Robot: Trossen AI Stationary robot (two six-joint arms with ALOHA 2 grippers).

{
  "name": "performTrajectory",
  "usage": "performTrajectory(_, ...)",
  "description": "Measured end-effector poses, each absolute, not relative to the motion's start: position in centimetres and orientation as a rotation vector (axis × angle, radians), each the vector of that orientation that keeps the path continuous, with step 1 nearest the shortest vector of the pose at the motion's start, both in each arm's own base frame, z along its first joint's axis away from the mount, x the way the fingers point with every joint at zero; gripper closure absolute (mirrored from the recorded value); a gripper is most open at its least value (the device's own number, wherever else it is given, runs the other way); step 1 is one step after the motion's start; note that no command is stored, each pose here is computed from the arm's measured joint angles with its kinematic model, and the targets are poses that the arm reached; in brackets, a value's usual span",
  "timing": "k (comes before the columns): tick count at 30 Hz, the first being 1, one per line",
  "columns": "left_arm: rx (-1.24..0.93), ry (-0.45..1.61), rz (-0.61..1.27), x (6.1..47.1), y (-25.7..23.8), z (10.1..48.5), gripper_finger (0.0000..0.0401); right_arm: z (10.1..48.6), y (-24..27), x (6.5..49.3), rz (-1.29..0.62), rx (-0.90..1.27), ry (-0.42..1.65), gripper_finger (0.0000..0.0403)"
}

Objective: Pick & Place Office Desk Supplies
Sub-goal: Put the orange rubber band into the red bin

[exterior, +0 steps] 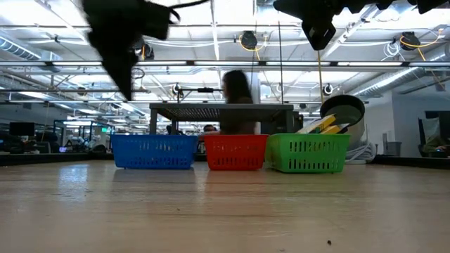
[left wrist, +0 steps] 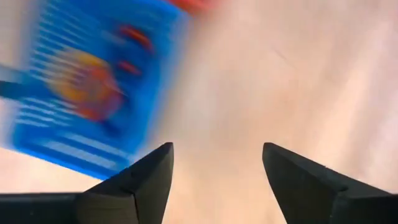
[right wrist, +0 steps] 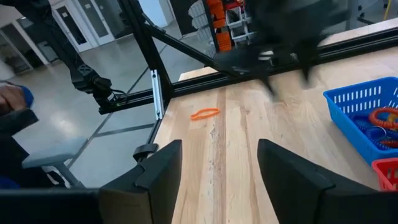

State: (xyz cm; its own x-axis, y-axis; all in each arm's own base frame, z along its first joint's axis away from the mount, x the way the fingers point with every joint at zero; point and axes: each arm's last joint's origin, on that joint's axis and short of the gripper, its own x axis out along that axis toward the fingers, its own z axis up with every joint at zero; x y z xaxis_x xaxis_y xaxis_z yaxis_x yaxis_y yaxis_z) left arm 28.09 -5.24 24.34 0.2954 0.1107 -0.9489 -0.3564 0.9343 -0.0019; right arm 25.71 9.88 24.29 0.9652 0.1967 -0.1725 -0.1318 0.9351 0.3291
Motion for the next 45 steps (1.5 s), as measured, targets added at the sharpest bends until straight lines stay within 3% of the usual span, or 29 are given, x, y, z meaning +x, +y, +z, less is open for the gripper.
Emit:
performTrajectory(5, -0.222, 1.324, 0.171, 26.2, -10.1, 24.2, 0.017, 24.3, 9.9, 25.7, 0.172, 0.321, 0.206, 0.0206)
performTrajectory(16, -0.214, 1.387, 0.148, 21.3, -17.5, 23.8, 0.0192, 24.7, 9.7, 25.8, 0.172, 0.293, 0.165, 0.0206)
performTrajectory(25, -0.317, 1.412, 0.224, 17.4, -20.2, 20.3, 0.0177, 24.8, 9.6, 25.9, 0.17, 0.281, 0.152, 0.0206)
performTrajectory(32, -0.415, 1.38, 0.201, 15.1, -21.9, 18.4, 0.0192, 25.0, 10.5, 25.6, 0.206, 0.289, 0.128, 0.0206)
performTrajectory(45, -0.385, 1.391, 0.329, 13.1, -21.0, 16.4, 0.0226, 25.5, 11.1, 25.3, 0.239, 0.259, 0.081, 0.0206)
